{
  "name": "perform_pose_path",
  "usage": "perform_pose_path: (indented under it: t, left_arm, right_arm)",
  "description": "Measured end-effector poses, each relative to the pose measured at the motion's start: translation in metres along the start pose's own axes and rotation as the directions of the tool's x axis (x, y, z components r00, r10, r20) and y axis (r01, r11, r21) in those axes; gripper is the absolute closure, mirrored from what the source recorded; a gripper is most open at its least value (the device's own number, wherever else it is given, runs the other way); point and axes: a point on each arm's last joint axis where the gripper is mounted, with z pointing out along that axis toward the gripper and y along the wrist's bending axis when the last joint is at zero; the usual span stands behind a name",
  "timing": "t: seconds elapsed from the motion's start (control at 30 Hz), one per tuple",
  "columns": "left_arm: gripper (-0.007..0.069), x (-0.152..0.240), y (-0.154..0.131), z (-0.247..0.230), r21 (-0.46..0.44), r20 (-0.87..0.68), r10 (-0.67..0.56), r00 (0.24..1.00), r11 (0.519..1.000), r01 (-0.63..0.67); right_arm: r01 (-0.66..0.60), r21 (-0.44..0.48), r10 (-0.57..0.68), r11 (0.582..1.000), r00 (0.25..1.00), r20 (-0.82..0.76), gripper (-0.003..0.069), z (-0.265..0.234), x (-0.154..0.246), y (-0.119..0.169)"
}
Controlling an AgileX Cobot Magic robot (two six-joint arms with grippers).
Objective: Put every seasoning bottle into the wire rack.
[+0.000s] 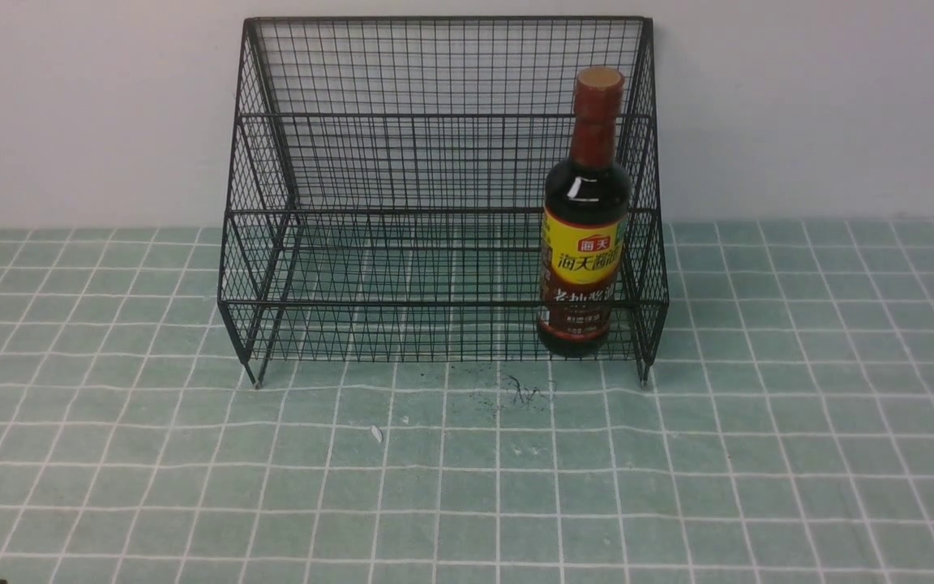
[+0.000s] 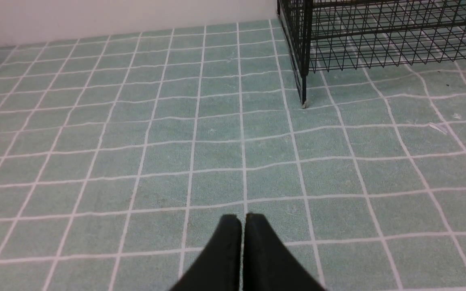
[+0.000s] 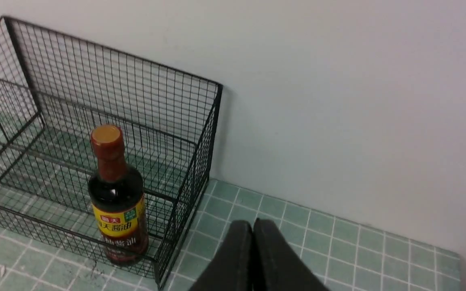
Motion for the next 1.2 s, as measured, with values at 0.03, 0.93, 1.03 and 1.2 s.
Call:
perform_pose_path:
  t: [0.03,0.93,1.03,1.2]
  left_arm:
    - [0.0631,0.000,0.000,0.000,0.000,0.000,0.000,1.000,1.000,0.000]
    - [0.0631,0.000,0.000,0.000,0.000,0.000,0.000,1.000,1.000,0.000]
    - [0.0631,0.000,0.000,0.000,0.000,0.000,0.000,1.000,1.000,0.000]
    - [0.0631,0.000,0.000,0.000,0.000,0.000,0.000,1.000,1.000,0.000]
  right_arm:
    - [-0.009,0.002,0.009,1.000,1.000,0.025,0.0671,-0.015,0.005,-0.001]
    - [-0.295,-0.245,0.357,0.924,0.894,0.272,0.0671,0.034,0.233,0.036]
    - [-0.168,-0.170,0.212,0.971,0.934,0.287,0.0671,0.046,0.252,0.036]
    - [-0.078,-0.088,0.101,0.993,0.949,0.298,0.0671,0.050,0.287,0.035]
